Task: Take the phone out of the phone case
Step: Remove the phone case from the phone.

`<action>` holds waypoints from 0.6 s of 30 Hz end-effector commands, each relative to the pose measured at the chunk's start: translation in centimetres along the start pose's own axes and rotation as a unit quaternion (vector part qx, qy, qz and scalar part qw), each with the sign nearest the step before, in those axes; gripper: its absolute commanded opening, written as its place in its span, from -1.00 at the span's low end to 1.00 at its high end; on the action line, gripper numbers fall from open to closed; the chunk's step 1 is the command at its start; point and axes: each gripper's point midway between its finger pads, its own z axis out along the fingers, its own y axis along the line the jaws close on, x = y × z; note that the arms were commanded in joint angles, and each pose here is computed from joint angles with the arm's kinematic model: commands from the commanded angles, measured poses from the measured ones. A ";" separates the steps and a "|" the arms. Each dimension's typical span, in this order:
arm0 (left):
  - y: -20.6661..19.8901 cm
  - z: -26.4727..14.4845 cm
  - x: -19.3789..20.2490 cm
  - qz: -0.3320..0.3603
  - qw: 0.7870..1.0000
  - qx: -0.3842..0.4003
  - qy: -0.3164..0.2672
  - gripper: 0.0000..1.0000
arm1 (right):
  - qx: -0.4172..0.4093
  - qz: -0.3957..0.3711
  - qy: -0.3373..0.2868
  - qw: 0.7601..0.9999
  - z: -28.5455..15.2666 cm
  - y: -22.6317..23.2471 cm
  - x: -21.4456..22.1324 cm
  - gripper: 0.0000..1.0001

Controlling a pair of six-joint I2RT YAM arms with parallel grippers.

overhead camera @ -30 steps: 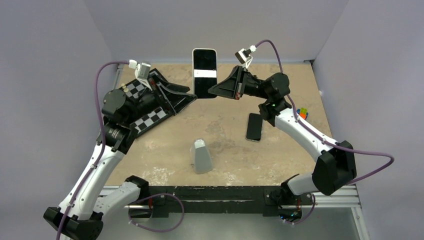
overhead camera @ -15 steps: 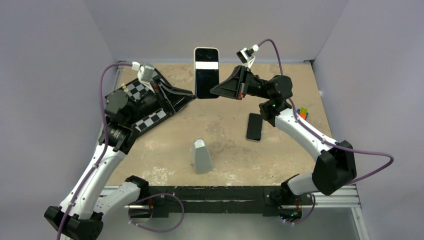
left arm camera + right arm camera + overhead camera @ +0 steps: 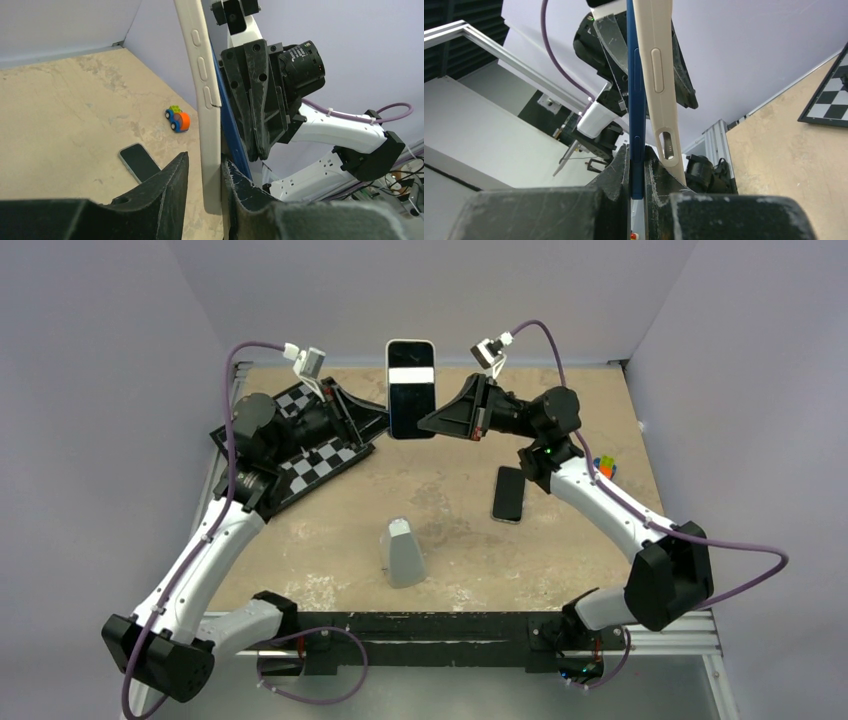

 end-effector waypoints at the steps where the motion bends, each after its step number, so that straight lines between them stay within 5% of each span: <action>1: -1.8 0.8 -2.9 0.005 0.999 0.028 -0.025 -0.39 | -0.009 -0.062 0.001 0.998 0.1 2.1 0.2 -1.00; 6: -1.6 1.3 -3.1 -0.009 0.999 0.031 -0.025 -0.54 | 0.015 -0.061 0.011 0.998 -0.1 1.2 0.9 -1.00; 9: -0.6 1.5 -2.9 -0.021 0.999 0.008 -0.025 -1.00 | 0.027 -0.068 0.015 0.997 -0.3 0.8 1.2 -1.00; 15: 7.3 -0.6 -1.1 -0.097 0.971 -0.217 -0.037 -1.00 | 0.099 -0.076 0.028 0.992 -1.7 -2.7 2.8 -1.00; 18: 9.9 -1.2 0.0 -0.138 0.955 -0.258 -0.047 -1.00 | 0.140 -0.074 0.036 0.987 -3.0 -4.6 4.3 -1.00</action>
